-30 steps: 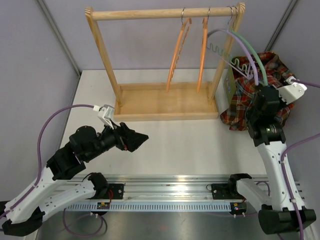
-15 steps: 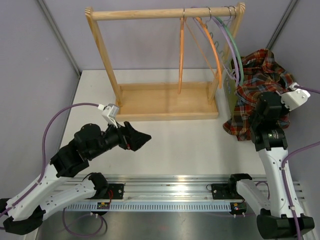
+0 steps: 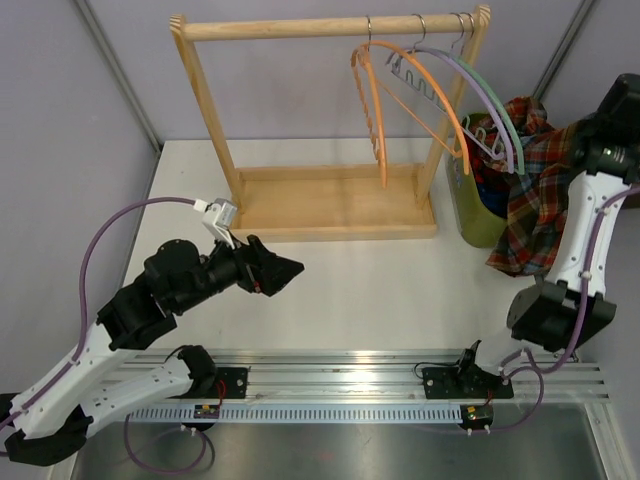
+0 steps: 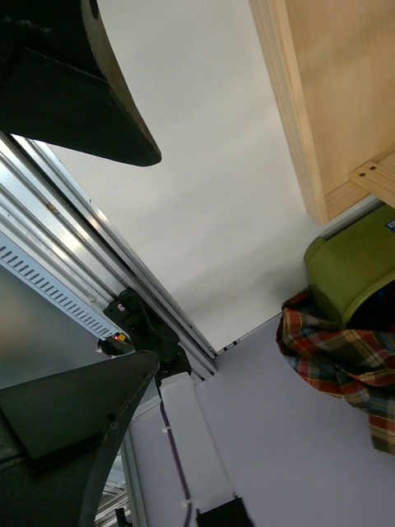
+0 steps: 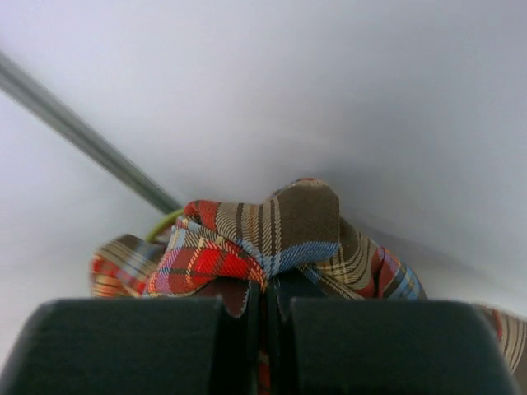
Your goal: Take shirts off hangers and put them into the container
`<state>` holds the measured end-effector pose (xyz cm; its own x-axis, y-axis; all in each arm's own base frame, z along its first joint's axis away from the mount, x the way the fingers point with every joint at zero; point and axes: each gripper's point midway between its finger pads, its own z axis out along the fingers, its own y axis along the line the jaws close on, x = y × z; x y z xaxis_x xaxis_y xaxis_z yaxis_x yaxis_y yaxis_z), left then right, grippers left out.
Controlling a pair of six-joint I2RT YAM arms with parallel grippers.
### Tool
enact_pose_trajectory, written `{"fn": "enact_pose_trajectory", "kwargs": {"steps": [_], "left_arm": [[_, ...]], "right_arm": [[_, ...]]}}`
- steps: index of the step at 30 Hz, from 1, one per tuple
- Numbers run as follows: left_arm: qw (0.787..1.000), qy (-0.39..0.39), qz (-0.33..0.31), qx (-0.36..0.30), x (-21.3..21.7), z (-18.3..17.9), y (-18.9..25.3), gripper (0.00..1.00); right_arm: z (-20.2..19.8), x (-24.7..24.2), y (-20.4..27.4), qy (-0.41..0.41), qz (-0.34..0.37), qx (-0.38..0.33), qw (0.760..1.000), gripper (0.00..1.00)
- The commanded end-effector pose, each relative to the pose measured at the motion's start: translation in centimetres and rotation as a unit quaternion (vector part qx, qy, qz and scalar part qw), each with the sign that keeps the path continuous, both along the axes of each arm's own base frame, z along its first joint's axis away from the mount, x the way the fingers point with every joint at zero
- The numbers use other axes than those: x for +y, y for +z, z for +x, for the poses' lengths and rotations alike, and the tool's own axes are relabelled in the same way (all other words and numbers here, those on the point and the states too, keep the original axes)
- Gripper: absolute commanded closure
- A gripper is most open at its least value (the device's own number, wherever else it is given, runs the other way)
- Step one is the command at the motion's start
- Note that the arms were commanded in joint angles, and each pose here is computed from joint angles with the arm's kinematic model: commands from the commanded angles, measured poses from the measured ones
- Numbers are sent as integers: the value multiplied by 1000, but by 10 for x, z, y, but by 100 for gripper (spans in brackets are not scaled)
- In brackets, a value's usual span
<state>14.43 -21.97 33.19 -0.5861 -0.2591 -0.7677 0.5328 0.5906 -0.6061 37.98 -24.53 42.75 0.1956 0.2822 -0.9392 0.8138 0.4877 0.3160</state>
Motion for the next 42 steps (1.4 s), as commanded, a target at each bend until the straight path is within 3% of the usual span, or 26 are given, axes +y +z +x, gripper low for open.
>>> {"fn": "enact_pose_trajectory", "kwargs": {"steps": [1,2,3,4,5,6,7,8,10,11,13,14,19,26,32,35,36,38,39,40,42], "left_arm": [[1000,-8,-7,-23,-3,1,21,1],[1000,-5,-4,-23,-4,4,22,1],[1000,-5,-1,-22,-5,5,21,1],[1000,-6,2,-22,-6,6,22,1],[1000,-4,8,-18,-8,9,19,1],[1000,-3,7,-21,-8,10,23,1],[1000,-2,8,-20,-9,11,22,1],[1000,-2,8,-20,-11,12,22,1],[1000,-3,10,-16,-14,15,20,1],[1000,-3,9,-15,-16,17,20,1],[1000,-8,12,-9,-22,18,17,1],[1000,-12,14,-8,-24,18,17,1],[1000,-15,14,-3,-28,21,14,1],[1000,-12,9,-4,-23,18,10,1],[1000,-6,9,-3,-17,16,7,1],[1000,-7,4,1,-17,15,4,1],[1000,-6,0,-1,-17,14,5,1],[1000,-6,-4,-2,-15,13,5,1],[1000,-6,-6,-3,-14,12,6,1],[1000,-4,-5,-4,-13,12,7,1],[1000,-1,-3,-8,-10,11,8,1]], "right_arm": [[66,8,12,126,26,-21,991,100],[72,10,47,141,6,-54,989,100],[85,13,53,167,-1,-57,984,100],[119,17,24,214,23,-33,976,100],[121,26,70,238,-4,-75,968,100],[131,29,66,256,4,-72,964,100],[161,30,11,287,51,-26,956,100],[163,32,18,293,48,-36,954,100],[177,34,-27,308,91,1,947,100],[186,33,-93,308,142,57,939,100],[189,34,-126,303,153,75,938,100],[186,38,-171,298,182,113,930,100],[172,50,-266,231,215,232,920,100],[146,89,-390,247,320,346,847,100],[128,94,-413,240,319,366,841,100],[121,101,-437,258,338,399,812,99],[111,111,-442,266,359,418,791,96],[112,110,-439,267,349,423,792,97],[123,108,-414,280,332,397,809,95],[124,108,-402,283,321,387,817,80],[140,102,-358,288,286,337,849,61]]}}
